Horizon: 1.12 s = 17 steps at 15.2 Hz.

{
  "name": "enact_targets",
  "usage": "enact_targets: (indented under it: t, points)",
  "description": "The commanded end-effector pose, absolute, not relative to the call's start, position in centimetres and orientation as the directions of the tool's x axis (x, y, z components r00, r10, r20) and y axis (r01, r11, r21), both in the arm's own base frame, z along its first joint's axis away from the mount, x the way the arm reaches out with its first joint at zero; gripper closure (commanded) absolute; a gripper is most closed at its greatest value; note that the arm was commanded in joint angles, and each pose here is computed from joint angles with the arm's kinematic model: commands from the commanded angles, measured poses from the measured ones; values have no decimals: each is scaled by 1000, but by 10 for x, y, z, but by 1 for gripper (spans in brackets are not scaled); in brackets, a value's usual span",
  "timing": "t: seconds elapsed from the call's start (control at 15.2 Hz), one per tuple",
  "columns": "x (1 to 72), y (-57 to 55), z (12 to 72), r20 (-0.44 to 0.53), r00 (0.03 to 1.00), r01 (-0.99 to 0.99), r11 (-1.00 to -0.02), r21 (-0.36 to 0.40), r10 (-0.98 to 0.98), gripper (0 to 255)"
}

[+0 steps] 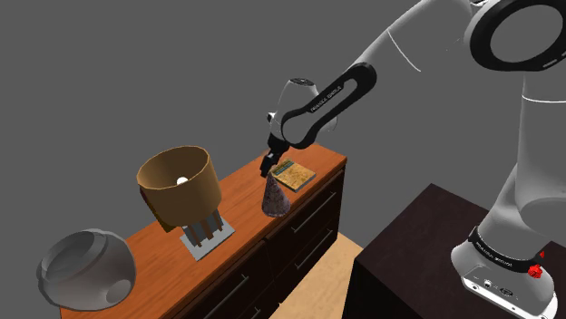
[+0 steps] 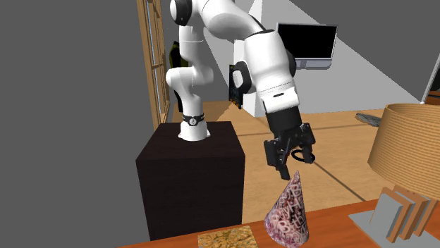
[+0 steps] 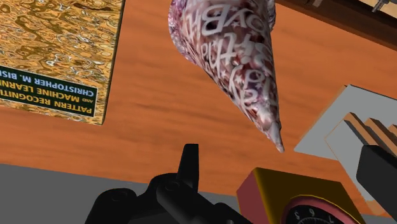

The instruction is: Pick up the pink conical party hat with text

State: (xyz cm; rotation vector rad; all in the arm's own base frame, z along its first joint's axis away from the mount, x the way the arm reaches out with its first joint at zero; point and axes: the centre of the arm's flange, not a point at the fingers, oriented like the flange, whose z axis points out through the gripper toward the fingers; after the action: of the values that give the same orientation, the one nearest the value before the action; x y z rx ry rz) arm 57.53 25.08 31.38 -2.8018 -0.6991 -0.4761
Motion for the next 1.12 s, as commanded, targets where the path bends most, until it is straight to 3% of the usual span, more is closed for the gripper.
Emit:
enact_targets:
  t: [0.0, 0.13, 0.2, 1.06]
  points:
    - [575, 251, 303, 359, 835, 487, -864, -127, 417, 0]
    - [575, 251, 300, 359, 835, 487, -864, -127, 417, 0]
    - [575, 250, 300, 359, 835, 487, -864, -127, 417, 255]
    - [575, 251, 321, 359, 835, 487, -864, -127, 417, 255]
